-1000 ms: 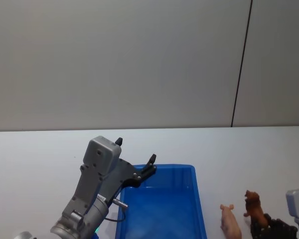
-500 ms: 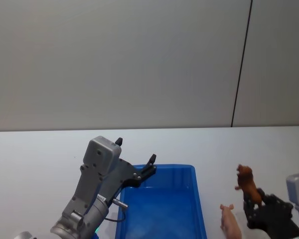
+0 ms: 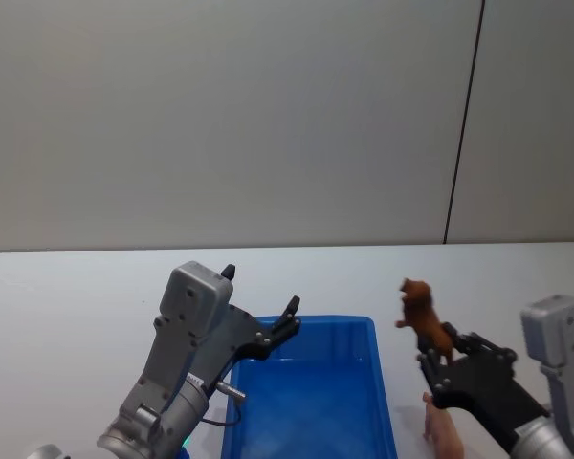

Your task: Pick up the two dolls from the table and place them into the box.

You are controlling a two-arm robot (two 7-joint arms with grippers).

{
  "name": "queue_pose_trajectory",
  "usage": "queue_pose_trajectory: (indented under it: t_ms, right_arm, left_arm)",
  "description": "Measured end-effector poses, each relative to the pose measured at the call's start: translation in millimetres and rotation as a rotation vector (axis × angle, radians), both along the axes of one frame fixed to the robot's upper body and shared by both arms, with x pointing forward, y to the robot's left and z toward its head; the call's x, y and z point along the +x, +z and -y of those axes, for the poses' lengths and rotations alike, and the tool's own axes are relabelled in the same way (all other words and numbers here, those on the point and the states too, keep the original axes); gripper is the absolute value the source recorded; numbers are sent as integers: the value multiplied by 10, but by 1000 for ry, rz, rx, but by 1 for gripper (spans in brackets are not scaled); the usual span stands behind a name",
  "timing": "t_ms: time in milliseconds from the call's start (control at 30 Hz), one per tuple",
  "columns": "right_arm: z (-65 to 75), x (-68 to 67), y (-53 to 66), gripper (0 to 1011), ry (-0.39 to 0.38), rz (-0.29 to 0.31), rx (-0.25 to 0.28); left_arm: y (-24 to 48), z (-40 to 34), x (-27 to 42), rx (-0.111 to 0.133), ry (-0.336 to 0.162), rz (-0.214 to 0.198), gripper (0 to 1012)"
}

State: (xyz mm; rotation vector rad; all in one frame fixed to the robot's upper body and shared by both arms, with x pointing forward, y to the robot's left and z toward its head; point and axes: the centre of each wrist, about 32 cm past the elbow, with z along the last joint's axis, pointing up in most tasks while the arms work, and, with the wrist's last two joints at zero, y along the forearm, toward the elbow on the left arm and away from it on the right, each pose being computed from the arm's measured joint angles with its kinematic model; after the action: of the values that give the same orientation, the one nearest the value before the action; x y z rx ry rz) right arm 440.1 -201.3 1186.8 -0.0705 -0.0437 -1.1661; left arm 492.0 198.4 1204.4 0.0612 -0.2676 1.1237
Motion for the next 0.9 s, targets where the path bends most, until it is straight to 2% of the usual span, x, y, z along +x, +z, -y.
queue_pose_trajectory:
  t_ms: [367, 600, 700, 733, 767, 900]
  right_arm:
    - [-152, 218, 78, 286, 154, 19, 16]
    - [-256, 381, 103, 286, 227, -3, 12]
    - [-290, 434, 104, 347, 246, -25, 6]
    - [-305, 457, 100, 406, 254, -39, 3]
    - [-305, 457, 100, 406, 254, -39, 3]
    - [-335, 506, 83, 549, 267, -77, -8]
  left_arm:
    - [0, 0, 0, 0, 0, 0, 1001]
    - [0, 0, 0, 0, 0, 0, 1002]
    - [0, 0, 0, 0, 0, 0, 1002]
    - [0, 0, 0, 0, 0, 0, 1001]
    - [0, 0, 0, 0, 0, 0, 1001]
    - [0, 0, 0, 0, 0, 0, 1002]
